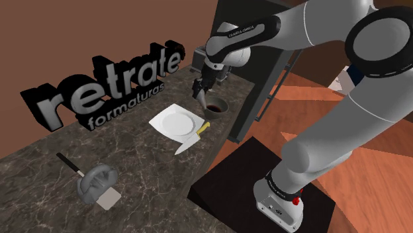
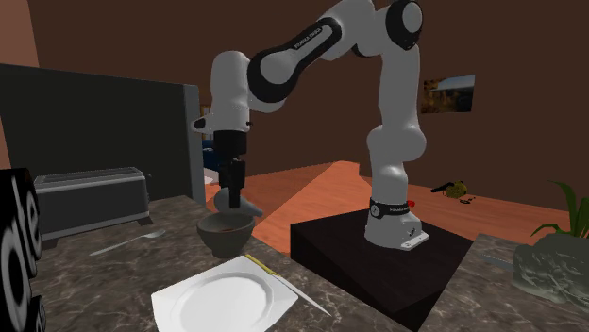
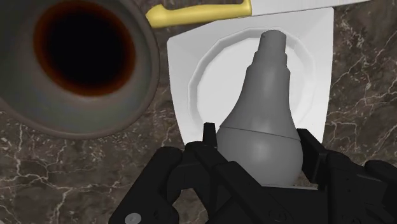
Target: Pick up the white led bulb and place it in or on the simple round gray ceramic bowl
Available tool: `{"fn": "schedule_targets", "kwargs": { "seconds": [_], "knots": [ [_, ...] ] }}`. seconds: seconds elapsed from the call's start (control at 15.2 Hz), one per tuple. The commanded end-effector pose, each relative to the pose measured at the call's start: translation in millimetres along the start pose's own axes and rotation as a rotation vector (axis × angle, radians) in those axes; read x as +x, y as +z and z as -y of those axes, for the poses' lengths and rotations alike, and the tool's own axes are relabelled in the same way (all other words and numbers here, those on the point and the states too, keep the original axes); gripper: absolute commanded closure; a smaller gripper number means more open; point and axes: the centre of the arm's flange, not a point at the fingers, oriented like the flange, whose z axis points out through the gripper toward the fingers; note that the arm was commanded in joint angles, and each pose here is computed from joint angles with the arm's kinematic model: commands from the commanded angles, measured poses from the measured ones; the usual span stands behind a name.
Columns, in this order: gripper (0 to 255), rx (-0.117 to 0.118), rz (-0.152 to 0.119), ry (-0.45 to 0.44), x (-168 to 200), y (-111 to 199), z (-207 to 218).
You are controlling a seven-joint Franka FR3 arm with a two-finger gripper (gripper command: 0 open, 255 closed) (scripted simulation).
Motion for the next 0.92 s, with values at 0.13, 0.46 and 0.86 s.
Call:
{"fn": "schedule_targets", "kwargs": {
  "seconds": [0.13,0.46,0.86],
  "knots": [
    [255,0.0,0.0,-0.002,-2,-10,-50],
    [255,0.0,0.0,-0.002,-3,-23,-115],
    [255,0.0,0.0,-0.002,-4,-15,-153]
  ]
}}
